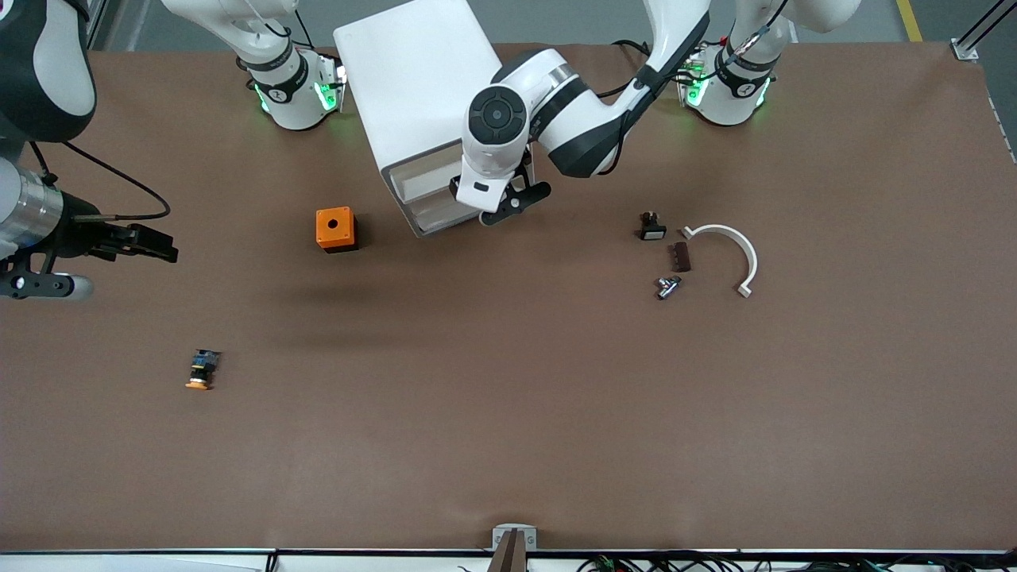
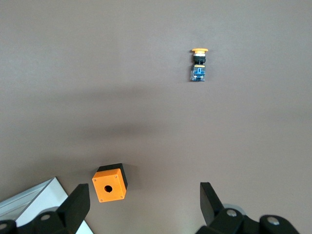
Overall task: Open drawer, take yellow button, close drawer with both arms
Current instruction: 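Push the drawer closed with the left gripper while the right gripper withdraws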
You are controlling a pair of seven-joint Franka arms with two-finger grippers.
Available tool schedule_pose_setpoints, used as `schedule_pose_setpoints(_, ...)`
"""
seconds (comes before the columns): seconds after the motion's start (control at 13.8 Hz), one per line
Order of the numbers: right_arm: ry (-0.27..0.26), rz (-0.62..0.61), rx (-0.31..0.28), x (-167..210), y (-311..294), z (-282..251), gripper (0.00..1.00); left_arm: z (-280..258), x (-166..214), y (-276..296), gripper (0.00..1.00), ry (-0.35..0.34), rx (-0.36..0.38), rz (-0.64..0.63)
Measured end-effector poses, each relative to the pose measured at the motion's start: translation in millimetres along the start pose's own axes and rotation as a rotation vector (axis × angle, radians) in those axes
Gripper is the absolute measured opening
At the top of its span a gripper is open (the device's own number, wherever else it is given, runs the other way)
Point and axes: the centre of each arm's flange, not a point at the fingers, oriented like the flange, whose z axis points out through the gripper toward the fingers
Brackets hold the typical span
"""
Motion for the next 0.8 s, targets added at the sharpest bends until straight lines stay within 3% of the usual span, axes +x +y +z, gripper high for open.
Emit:
schedule_pose_setpoints(0.44,0.008,0.012,0.0,-0.2,8.1,-8.2,1.0,9.8,-13.0,-0.8,1.0,-0.09,0.003,-0.019)
schedule_pose_setpoints(0.8,0.046,0.019,-0.015,-0.9,13.8,-32.6,1.0,12.9,-13.7,-1.7,1.0,-0.099,0.008,-0.022)
